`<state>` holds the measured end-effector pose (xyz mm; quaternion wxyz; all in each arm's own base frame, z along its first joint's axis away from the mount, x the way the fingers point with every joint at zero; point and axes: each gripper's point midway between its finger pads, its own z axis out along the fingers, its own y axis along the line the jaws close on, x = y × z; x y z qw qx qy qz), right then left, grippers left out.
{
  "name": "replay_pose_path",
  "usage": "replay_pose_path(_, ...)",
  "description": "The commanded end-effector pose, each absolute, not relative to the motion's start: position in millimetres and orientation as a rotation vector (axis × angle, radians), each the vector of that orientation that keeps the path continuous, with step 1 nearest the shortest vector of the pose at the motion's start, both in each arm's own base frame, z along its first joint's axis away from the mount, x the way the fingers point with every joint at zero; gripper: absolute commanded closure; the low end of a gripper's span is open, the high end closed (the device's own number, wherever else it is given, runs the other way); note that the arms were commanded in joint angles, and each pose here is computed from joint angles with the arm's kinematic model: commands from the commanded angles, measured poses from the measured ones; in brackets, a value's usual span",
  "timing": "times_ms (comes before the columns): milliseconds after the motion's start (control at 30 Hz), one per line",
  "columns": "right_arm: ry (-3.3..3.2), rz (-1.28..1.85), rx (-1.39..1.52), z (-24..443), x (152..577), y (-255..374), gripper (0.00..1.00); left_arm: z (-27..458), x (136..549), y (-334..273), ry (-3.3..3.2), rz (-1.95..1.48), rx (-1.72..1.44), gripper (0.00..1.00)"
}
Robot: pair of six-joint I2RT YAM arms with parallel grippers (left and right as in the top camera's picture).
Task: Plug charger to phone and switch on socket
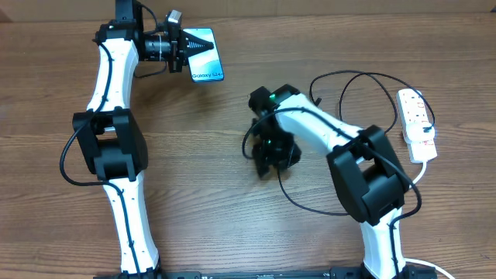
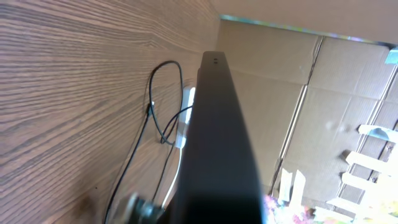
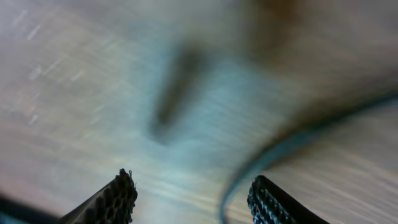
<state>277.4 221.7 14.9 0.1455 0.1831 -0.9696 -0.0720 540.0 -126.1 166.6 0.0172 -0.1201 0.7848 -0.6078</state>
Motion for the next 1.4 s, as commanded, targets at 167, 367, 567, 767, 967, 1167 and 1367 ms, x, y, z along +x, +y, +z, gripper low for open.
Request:
replay_pose_path(167, -3.08, -0.195, -0.107, 29, 377, 168, 0.33, 192, 539, -121, 2.37, -1.92, -0.29, 0.96)
replay_pose_path(367, -3.167, -0.249, -0.21, 27, 406, 160, 0.32, 192, 539, -121, 2.37, -1.919, -0.289, 0.96)
replay_pose_path(567, -3.202, -0.277, -0.194, 13, 409, 165, 0.31, 192, 539, -121, 2.37, -1.919, -0.29, 0.96)
replay_pose_path(767, -3.213, -0.295, -0.176, -2, 406, 169, 0.21, 192, 539, -121, 2.37, -1.918, -0.289, 0.96)
replay_pose_path(967, -3.203, -0.531, -0.09, 6, 414, 196, 0.19, 191, 539, -121, 2.372, -1.914, -0.291, 0.96)
replay_pose_path(1167, -3.299, -0.557, -0.11, 49, 437, 196, 0.26, 191, 539, -121, 2.373, -1.911, -0.292, 0.96)
replay_pose_path(1367, -3.323, -0.537, -0.257, 75, 442, 182, 0.23, 190, 540, -121, 2.373, -1.902, -0.285, 0.96)
